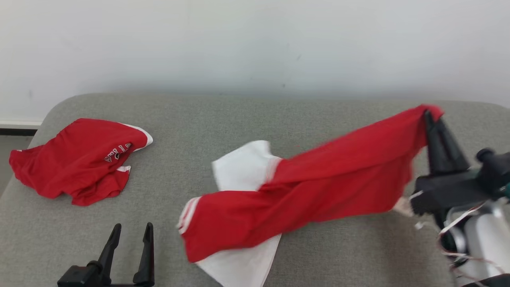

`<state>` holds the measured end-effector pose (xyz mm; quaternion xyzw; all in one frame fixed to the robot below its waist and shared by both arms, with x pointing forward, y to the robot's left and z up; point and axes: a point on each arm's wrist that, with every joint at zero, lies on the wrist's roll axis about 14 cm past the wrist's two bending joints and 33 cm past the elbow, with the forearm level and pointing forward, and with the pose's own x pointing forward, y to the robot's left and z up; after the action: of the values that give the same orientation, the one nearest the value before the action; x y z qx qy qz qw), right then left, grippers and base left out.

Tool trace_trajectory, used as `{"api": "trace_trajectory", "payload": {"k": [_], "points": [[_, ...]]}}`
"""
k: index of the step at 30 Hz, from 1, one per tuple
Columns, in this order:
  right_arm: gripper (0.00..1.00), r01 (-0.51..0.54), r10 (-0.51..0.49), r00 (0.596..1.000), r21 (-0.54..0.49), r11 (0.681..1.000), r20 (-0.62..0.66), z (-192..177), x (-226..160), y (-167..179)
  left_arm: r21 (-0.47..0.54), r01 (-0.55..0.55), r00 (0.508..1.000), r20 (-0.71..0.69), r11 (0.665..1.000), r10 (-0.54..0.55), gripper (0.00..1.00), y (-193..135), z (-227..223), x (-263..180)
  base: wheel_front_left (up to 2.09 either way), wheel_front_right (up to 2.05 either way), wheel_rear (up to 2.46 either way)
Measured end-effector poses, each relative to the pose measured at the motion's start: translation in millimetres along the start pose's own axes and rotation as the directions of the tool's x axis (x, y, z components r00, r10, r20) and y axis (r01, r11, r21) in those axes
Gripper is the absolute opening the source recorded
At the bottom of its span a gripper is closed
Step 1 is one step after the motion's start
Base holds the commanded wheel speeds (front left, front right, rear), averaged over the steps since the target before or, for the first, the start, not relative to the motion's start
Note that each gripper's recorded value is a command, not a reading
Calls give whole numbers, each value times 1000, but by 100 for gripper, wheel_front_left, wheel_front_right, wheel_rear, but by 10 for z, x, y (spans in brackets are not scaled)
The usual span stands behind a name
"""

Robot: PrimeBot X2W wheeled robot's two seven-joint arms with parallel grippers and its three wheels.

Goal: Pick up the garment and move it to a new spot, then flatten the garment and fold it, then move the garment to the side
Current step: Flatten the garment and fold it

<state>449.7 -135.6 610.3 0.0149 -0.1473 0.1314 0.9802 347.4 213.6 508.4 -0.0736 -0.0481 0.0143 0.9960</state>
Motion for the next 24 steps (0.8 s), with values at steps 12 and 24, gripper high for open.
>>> {"api": "trace_trajectory", "payload": {"k": [12,24], "points": [[0,-17,20,998,-54,998,52,513,141,-47,-26,-6,1000,-26,1000,5,100,-31,-95,-10,0,0,0],[0,-114,112,993,-34,993,-49,136,849,296,-36,-61,998,-36,997,60,100,132,-118,57,0,0,0]]}}
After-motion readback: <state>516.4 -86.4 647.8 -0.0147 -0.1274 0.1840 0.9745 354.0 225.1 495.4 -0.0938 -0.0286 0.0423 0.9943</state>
